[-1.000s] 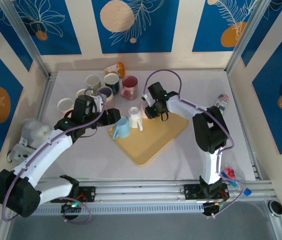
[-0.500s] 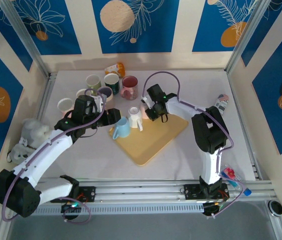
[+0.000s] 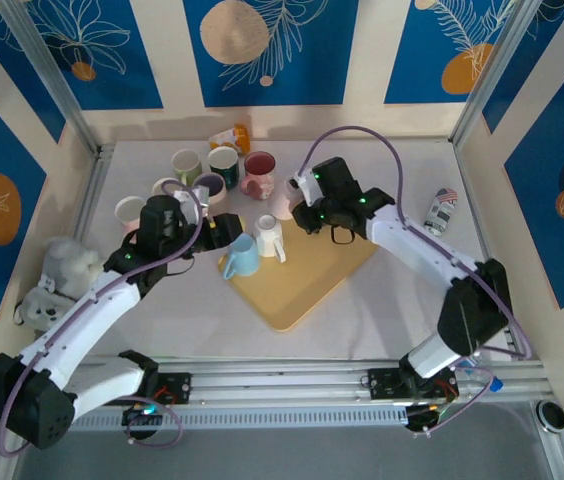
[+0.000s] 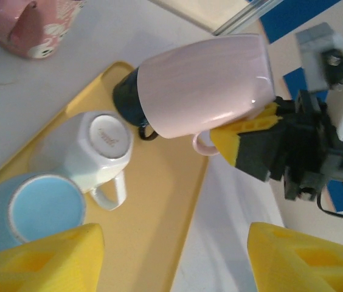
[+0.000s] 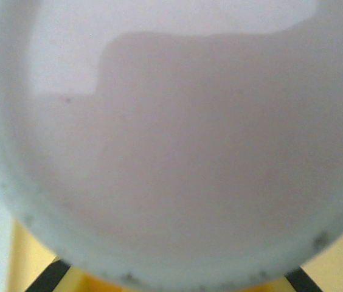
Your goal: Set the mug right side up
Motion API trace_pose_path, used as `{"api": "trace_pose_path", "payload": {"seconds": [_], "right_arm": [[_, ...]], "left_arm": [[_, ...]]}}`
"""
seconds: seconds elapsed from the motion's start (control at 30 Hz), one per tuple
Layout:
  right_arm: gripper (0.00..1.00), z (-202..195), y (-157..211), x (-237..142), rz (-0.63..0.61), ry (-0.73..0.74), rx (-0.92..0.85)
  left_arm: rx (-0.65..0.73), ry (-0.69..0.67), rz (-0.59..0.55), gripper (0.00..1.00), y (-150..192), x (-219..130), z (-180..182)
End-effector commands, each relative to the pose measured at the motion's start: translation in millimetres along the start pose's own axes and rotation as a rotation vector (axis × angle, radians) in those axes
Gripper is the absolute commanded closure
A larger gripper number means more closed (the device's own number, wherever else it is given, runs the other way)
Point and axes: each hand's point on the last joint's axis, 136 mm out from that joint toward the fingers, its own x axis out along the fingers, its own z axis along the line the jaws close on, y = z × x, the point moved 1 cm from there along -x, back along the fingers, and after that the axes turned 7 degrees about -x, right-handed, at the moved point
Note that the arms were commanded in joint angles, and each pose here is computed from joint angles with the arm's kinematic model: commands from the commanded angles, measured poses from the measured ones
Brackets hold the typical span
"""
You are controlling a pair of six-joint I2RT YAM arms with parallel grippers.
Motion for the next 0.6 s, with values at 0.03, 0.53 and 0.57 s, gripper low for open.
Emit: {"api": "trace_pose_path", "payload": {"seconds": [0.03,0.53,0.57], "right_arm": [[1.0,31.3,-44.6,-54.5,-0.219,-0.137,0.045],[1.0,92.0,-115.4,-166.6,-0.6,-0.495,0.279],[1.0,94.7,-118.1,-168.0,-0.612,-0.517,0.298]], "left_arm": [[-0.016,0.152,-0.036,0.35,-3.6,-13.4,-33.0],[-0.237,0.53,-0.121,0.31,-20.7,-57.2,-95.7],[-0.215,0.56,-0.114,0.31,-20.4,-60.0,-101.9]]}}
